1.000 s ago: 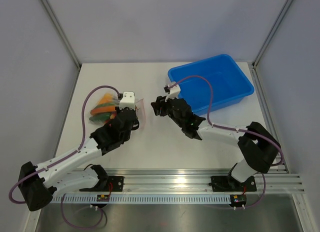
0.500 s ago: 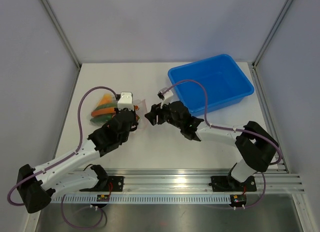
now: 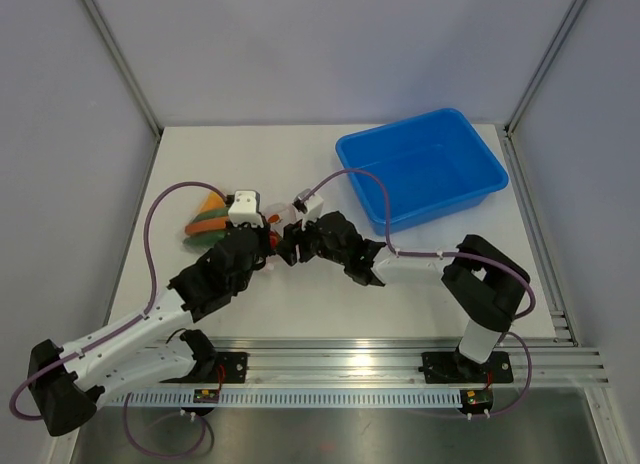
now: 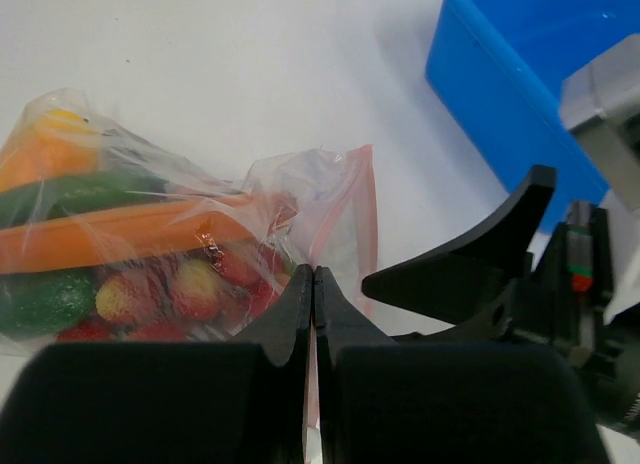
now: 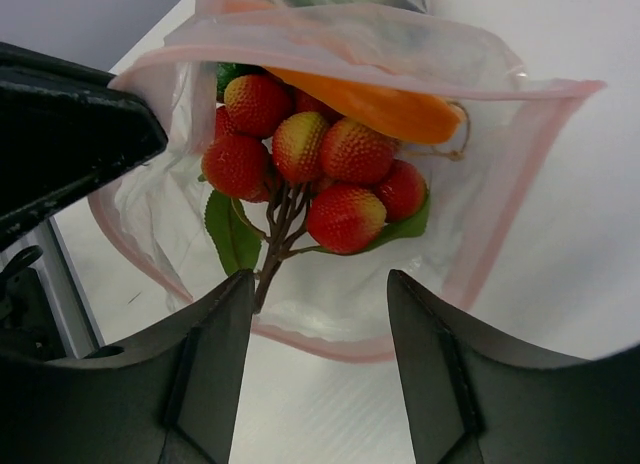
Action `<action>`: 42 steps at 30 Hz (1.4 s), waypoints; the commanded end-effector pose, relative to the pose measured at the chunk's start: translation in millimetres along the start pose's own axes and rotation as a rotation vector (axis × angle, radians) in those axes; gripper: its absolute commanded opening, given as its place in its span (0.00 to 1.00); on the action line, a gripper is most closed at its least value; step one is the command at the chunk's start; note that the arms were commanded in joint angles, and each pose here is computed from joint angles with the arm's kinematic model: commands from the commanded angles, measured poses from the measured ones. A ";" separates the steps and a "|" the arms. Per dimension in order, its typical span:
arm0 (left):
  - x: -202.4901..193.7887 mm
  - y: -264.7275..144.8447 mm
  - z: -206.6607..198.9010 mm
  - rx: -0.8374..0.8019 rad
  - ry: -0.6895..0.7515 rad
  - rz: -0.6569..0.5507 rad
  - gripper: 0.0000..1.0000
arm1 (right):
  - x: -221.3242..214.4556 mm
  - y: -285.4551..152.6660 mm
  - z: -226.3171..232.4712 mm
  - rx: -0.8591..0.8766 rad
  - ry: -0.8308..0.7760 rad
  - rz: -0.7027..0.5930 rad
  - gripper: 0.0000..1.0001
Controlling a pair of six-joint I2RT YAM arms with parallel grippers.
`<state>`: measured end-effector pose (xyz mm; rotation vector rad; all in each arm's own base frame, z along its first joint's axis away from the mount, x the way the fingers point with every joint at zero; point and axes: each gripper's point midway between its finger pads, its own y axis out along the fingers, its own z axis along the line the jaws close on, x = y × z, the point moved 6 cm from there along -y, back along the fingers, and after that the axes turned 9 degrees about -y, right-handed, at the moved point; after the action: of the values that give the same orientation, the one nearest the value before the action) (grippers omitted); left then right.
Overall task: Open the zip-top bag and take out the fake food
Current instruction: Open the zipper of the food storage bag at the center of the board, then pick up the fake fruit from the zipper food storage bag.
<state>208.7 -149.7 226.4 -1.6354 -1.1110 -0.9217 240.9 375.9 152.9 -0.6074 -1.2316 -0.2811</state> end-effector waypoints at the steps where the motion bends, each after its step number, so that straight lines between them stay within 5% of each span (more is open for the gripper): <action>1: 20.1 -2.9 -17.7 -0.099 -0.107 -0.066 0.00 | 17.4 13.8 16.7 0.052 -0.009 -0.085 0.63; 17: 25.0 -14.4 -20.4 -0.164 -0.166 -0.069 0.00 | 1.9 34.5 7.1 -0.035 0.026 -0.103 0.74; 25: 24.8 -14.6 -19.1 -0.160 -0.168 -0.072 0.00 | -6.8 44.1 9.9 -0.010 0.040 -0.053 0.72; 34: 20.4 -8.0 -16.0 -0.108 -0.159 -0.066 0.00 | -1.8 42.4 10.9 -0.014 0.046 -0.029 0.30; 42: 10.4 3.3 -16.2 -0.069 -0.147 -0.019 0.00 | 15.3 25.6 7.7 -0.059 0.036 -0.098 0.22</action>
<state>205.0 -160.0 223.7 -1.7588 -1.1120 -0.8818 252.4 405.5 125.0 -0.6473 -1.1833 -0.3189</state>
